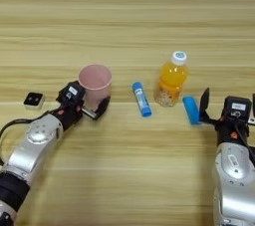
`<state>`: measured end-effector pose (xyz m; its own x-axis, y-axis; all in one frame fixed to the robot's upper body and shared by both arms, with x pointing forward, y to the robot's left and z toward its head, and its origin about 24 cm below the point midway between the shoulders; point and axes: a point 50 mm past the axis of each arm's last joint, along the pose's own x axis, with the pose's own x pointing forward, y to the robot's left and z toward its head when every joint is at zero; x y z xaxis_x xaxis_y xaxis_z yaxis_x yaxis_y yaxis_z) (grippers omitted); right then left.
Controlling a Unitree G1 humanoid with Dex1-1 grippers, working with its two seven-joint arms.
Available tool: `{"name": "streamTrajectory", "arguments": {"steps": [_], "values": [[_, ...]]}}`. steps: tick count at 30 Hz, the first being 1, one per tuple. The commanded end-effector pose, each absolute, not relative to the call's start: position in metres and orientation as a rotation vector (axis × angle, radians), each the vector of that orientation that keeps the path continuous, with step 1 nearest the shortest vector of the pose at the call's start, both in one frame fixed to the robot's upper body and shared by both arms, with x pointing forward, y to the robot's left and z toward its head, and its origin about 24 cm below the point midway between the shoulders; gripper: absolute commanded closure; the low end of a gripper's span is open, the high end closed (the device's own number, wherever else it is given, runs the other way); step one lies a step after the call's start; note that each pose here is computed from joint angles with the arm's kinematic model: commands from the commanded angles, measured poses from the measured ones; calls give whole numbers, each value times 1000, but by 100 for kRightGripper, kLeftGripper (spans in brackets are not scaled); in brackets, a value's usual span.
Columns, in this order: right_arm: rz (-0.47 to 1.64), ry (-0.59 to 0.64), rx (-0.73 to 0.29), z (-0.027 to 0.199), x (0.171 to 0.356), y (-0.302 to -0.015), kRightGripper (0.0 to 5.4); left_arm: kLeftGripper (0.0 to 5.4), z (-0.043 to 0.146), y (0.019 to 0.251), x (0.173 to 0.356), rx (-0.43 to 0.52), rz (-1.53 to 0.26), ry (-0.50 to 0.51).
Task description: Move the objects on the table
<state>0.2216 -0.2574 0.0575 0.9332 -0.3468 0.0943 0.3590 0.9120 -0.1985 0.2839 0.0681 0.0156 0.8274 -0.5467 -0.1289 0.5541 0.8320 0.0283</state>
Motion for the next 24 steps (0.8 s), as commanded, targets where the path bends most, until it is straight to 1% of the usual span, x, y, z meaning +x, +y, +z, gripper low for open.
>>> {"name": "streamTrajectory", "arguments": {"steps": [1,4,5,13,15,16,24], "values": [[-361,-54,-215,58,222,-256,2,0,16,68,291,69,-563,111],[-361,-53,-214,58,222,-256,2,0,15,69,292,63,-554,108],[-361,-53,-214,58,222,-256,0,18,15,69,292,59,-549,105],[-362,-51,-214,57,222,-256,0,91,15,71,291,50,-548,101],[-362,-51,-214,57,222,-255,0,114,15,72,290,49,-548,100],[-362,-51,-213,57,222,-255,0,139,14,73,289,49,-549,100],[-360,-53,-211,58,223,-249,0,145,13,91,271,51,-552,100]]}}
